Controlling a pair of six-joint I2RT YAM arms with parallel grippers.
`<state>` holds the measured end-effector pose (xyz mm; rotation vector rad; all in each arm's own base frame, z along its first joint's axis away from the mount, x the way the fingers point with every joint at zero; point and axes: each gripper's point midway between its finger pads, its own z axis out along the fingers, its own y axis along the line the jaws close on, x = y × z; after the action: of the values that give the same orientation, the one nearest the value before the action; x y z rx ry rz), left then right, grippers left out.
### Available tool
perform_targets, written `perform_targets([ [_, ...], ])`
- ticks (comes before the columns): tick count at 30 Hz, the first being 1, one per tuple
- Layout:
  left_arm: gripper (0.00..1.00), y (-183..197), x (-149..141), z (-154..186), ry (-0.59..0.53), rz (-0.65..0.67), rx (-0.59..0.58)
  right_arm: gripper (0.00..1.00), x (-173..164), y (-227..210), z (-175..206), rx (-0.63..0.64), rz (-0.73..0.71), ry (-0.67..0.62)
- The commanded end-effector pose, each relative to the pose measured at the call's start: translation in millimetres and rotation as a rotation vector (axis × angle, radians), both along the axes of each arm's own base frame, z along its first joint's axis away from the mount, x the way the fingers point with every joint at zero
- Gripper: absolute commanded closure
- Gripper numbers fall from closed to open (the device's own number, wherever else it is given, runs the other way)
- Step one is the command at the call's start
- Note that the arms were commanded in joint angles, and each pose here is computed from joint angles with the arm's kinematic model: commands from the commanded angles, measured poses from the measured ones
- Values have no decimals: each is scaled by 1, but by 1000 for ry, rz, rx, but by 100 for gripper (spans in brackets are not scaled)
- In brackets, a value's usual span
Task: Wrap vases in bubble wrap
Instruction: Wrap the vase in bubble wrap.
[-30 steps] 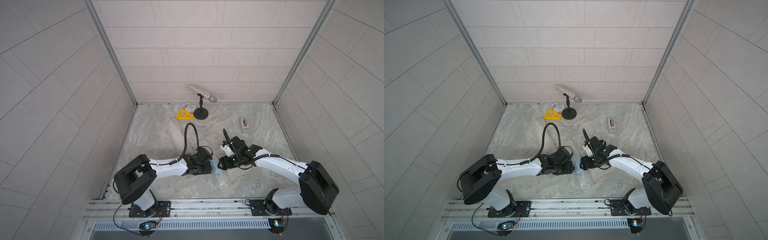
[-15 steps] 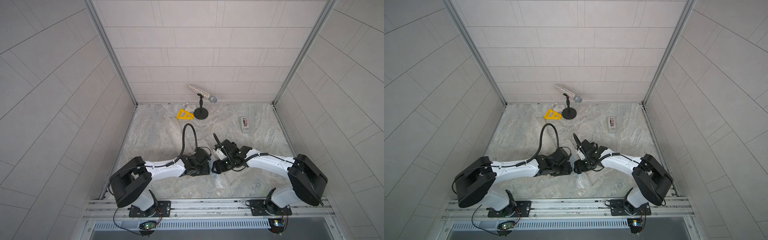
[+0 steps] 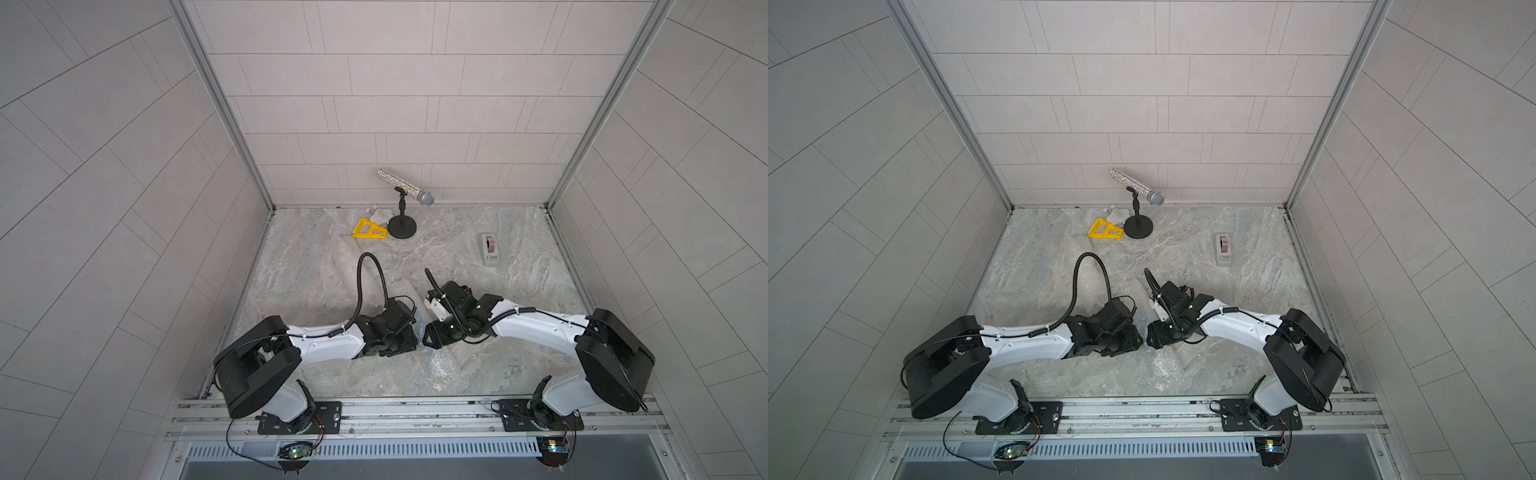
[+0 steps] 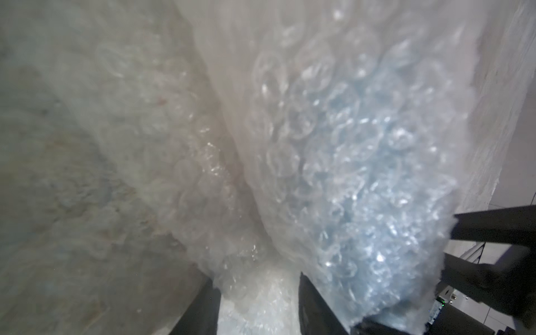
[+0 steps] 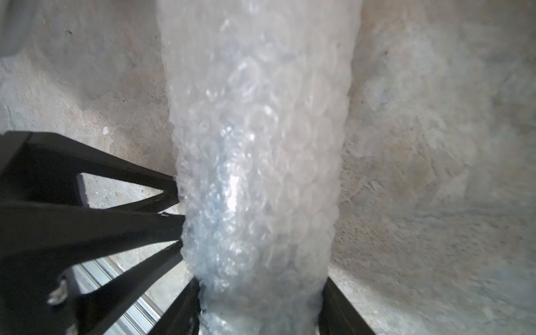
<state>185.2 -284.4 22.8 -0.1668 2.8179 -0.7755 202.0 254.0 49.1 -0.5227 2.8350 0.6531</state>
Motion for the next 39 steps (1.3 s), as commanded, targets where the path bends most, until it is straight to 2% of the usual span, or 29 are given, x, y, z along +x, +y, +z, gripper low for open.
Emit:
perform_targets([
  [1,61,2,4,-9,0,30,5,40,-6,-25,-15,-105,-38,4],
  [8,88,8,22,-7,-59,52,79,41,-4,-35,-12,-88,-75,9],
  [11,96,1,33,-2,-77,40,62,41,-2,-38,-11,-73,-107,5],
  [14,99,-11,45,6,-101,11,28,41,-2,-37,-12,-39,-152,11],
  [20,100,-30,65,21,-121,-42,-33,41,15,-15,-2,142,-298,-2],
  [24,100,-34,75,39,-143,-103,-44,41,27,-12,-4,207,-390,-15],
  [30,100,-47,77,59,-161,-197,-39,40,40,-21,-6,250,-474,-14],
  [34,100,-63,72,60,-136,-257,-56,40,37,-29,-14,251,-483,13],
  [39,100,-81,61,61,-140,-345,-15,39,32,-42,-19,270,-505,39],
])
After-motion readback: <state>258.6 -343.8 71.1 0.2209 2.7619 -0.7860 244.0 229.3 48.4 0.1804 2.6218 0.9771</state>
